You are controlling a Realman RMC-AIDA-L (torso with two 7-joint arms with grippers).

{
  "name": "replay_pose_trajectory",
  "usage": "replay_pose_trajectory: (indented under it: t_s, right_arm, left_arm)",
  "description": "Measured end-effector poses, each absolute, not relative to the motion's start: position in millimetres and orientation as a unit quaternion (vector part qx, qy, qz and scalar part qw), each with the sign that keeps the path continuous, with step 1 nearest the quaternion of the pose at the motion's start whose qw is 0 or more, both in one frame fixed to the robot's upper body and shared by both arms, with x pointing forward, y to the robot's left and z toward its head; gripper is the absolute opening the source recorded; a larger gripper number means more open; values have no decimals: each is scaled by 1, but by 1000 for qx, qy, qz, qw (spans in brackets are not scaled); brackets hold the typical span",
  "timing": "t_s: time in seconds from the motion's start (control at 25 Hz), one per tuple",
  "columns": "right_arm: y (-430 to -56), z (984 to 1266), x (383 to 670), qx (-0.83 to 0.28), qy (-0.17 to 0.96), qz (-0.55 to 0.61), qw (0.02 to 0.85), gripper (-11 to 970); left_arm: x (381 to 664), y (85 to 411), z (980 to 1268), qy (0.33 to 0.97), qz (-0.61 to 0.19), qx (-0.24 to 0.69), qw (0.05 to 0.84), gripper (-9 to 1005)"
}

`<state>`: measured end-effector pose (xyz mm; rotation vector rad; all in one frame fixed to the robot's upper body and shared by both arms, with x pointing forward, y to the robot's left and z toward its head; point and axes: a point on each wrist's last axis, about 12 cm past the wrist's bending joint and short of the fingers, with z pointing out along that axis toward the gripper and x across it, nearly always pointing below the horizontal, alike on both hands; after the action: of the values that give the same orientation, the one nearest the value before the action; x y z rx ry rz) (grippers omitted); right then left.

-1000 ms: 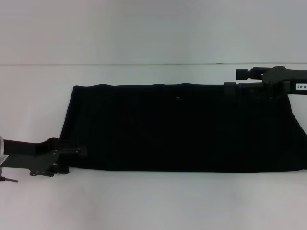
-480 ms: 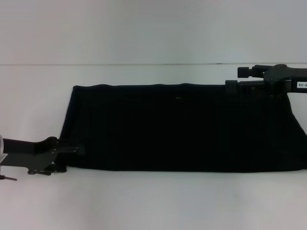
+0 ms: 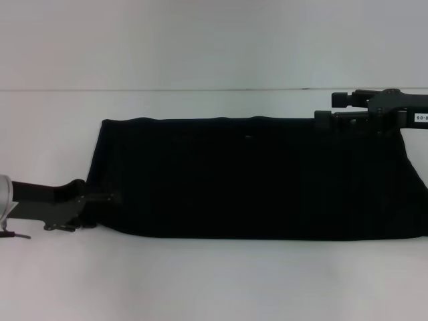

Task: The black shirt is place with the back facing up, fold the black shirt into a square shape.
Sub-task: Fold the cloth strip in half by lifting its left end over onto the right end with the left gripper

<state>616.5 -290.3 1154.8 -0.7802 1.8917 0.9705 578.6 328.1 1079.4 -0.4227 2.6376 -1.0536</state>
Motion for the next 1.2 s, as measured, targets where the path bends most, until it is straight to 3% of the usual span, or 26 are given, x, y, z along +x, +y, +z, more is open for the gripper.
replay_pose_trajectory:
  t_s: [0.84, 1.08, 1.2]
  right_arm:
    - [-293, 1155, 616, -308, 756, 387, 429, 918]
    - [-293, 1155, 616, -309, 755, 387, 429, 917]
    - [-292, 1155, 616, -309, 755, 388, 429, 917]
  left_arm:
    - [591, 331, 1088, 912, -351, -131, 167, 862]
    - [590, 331, 1083, 914, -342, -117, 182, 693]
    - [590, 332, 1083, 914, -342, -113, 184, 450]
